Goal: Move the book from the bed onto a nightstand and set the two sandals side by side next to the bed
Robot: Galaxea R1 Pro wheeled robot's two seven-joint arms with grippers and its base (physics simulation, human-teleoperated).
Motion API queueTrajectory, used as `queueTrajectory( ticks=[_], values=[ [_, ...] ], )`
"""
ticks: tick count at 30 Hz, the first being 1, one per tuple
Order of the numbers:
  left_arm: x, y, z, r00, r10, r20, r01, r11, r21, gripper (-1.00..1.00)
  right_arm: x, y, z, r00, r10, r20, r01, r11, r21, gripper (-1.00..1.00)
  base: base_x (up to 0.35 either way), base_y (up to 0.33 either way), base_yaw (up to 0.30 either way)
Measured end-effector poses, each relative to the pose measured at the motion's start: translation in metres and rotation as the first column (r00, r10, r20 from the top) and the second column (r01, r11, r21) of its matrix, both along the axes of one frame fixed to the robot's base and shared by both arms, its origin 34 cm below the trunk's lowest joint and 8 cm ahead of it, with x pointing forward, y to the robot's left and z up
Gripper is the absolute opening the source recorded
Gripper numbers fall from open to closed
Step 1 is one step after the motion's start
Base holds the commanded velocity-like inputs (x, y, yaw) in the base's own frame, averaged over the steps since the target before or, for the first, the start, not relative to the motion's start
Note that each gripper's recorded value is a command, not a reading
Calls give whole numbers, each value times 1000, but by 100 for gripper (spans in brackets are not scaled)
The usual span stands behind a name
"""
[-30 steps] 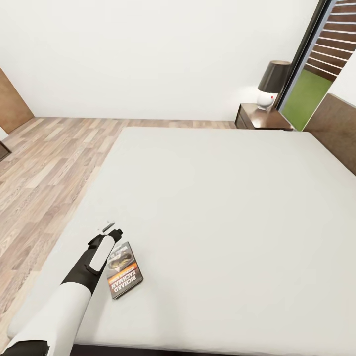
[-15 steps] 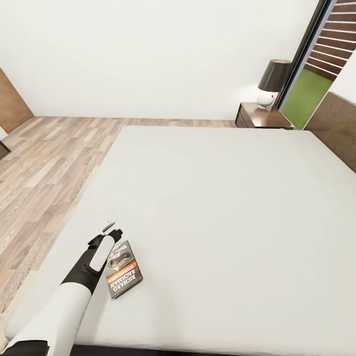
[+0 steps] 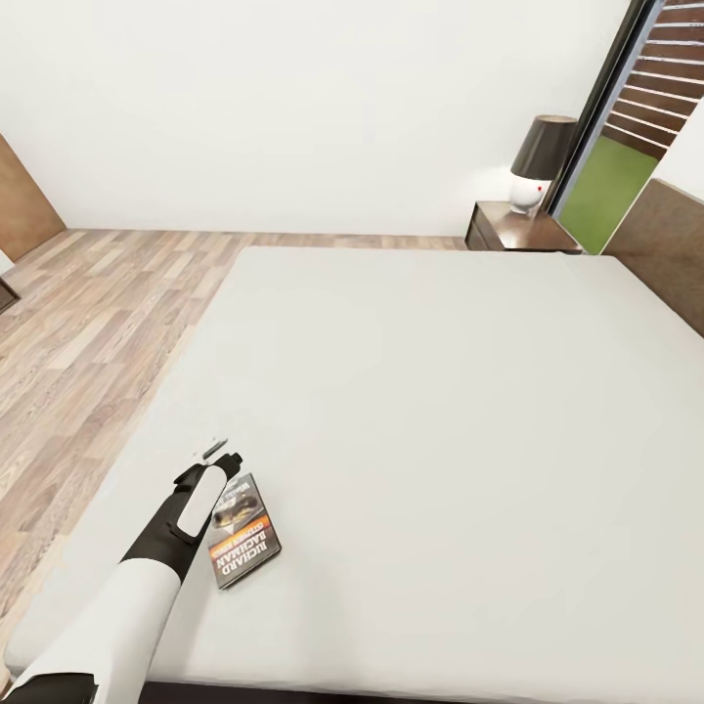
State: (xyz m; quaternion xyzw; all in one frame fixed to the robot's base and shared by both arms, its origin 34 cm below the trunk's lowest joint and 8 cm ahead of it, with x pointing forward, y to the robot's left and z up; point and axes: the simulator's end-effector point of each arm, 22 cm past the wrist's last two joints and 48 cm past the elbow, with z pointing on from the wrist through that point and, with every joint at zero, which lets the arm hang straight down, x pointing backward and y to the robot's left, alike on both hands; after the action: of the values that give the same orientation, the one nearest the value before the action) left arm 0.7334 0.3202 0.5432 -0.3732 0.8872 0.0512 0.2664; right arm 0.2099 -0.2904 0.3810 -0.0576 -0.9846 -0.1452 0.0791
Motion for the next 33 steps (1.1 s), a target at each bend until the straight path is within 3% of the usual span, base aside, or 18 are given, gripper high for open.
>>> queueTrajectory(
  ticks=[33],
  values=[
    [-1,2,-11,1000,2,1,-2,1000,1,100,-1,0,-11,1000,0,0,0,1000,0,100,0,0,0]
  ],
)
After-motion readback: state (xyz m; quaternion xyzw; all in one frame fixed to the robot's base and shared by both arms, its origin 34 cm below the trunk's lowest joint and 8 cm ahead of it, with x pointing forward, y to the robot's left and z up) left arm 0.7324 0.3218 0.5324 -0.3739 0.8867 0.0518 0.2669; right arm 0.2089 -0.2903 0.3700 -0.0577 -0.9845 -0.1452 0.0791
